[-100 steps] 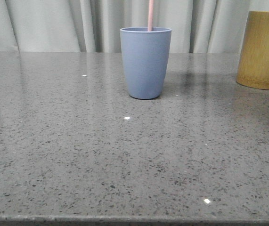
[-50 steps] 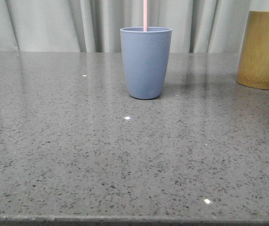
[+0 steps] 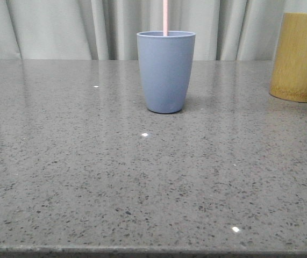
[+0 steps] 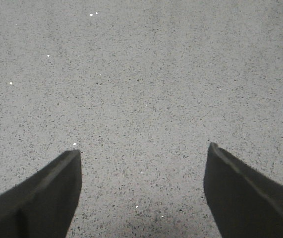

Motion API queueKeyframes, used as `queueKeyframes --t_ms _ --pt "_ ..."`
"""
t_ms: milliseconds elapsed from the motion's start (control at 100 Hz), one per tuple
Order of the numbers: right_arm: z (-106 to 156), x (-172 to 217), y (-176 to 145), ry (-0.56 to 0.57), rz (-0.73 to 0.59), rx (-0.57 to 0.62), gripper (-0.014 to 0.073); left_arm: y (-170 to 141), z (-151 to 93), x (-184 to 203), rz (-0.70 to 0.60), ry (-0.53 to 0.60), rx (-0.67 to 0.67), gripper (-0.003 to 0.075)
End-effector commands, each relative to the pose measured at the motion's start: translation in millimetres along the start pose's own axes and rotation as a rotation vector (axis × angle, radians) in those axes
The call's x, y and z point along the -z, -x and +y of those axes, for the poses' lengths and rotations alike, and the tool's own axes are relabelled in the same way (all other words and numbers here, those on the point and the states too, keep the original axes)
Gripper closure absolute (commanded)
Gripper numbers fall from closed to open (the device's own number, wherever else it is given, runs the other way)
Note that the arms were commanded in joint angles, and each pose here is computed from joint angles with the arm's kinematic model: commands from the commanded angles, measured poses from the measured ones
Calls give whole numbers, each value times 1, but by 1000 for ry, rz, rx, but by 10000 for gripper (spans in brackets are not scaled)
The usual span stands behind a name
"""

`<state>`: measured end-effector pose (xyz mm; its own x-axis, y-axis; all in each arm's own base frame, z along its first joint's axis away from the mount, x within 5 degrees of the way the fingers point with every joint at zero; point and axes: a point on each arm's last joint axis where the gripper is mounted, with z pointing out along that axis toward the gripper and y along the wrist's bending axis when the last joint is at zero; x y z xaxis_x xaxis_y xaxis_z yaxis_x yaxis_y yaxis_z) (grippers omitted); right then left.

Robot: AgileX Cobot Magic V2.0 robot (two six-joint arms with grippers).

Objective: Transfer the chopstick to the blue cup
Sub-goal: 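Open the right gripper and withdraw it from the blue cup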

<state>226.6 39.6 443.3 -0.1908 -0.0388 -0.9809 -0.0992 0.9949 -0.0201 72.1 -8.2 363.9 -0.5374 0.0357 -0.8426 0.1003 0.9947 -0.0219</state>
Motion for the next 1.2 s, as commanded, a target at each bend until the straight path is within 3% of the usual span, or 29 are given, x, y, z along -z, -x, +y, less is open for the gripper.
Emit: queueKeyframes --t_ms 0,600,880,1190 --pt "-9 34 4 -31 -67 24 200 12 0 4 -90 -4 6 218" --pt "-26 151 -99 -84 150 -90 200 12 -1 4 -90 -9 9 218" --pt "-27 161 -115 -98 231 -105 200 12 -1 4 -90 -9 9 218" --pt "-27 161 -112 -88 200 -107 217 12 -1 4 -90 -9 9 221"
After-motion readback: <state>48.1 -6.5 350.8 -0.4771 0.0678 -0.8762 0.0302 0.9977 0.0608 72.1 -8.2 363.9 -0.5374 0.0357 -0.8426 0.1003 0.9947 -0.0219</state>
